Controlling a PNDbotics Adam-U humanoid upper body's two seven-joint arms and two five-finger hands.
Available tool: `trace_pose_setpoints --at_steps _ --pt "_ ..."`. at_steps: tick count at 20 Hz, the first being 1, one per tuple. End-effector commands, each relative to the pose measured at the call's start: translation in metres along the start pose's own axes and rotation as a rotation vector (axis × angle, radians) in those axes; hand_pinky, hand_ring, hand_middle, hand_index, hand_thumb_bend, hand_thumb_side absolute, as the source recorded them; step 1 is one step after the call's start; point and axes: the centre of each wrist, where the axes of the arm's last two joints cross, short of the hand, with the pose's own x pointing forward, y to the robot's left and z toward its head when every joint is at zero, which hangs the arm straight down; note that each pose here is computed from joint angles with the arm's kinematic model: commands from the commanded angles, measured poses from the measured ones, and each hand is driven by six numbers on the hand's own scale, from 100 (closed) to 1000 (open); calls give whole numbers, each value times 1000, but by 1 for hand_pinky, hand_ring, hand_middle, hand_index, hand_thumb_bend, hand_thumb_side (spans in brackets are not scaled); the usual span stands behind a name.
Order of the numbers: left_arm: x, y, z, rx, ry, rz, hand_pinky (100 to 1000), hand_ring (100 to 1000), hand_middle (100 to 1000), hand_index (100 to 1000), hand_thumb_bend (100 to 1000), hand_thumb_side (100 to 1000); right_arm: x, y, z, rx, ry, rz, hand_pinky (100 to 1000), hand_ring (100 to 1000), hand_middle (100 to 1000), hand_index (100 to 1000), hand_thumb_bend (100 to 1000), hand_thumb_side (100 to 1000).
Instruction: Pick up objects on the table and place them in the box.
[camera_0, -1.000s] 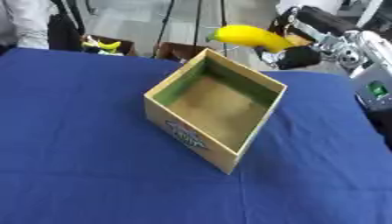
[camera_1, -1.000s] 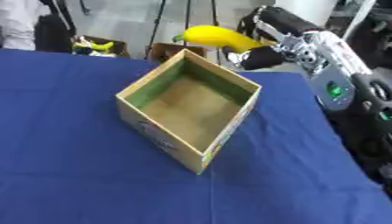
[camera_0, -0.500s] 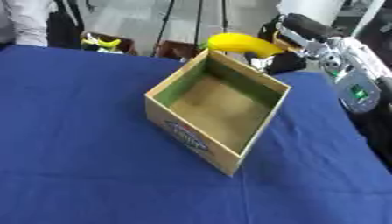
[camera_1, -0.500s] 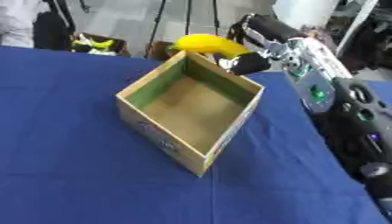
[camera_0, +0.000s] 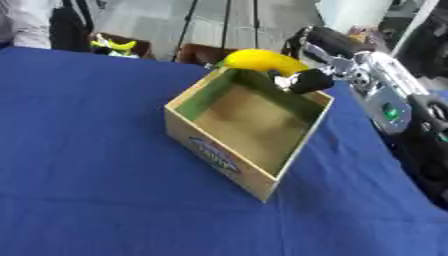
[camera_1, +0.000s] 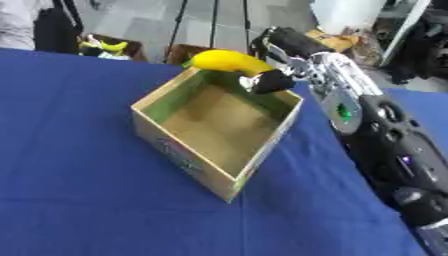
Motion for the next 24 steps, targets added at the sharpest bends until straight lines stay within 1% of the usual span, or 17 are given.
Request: trace_pose_setpoints --at_steps 1,7,11,16,20,24 --pt "6 2 -3 -2 -26 -11 176 257 328 490 100 1000 -2 -10 1 -11 -4 27 705 739 461 584 100 575" --pt "7 1 -4 -4 -35 -7 177 258 330 492 100 1000 0 1 0 24 -8 19 705 738 464 583 100 582" --pt "7 1 -4 -4 -36 -7 177 259 331 492 100 1000 -1 5 1 55 -19 39 708 750 476 586 100 577" --pt "8 1 -5 -5 -38 -9 178 259 332 494 100 1000 -6 4 8 117 -41 77 712 767 494 594 100 576" --pt "8 1 -5 -8 -39 -10 178 259 332 494 100 1000 -8 3 11 158 -56 91 714 777 506 600 100 577" --pt "8 1 -5 -8 -39 -11 179 260 333 495 100 1000 -8 2 10 197 -69 100 724 794 533 627 100 590"
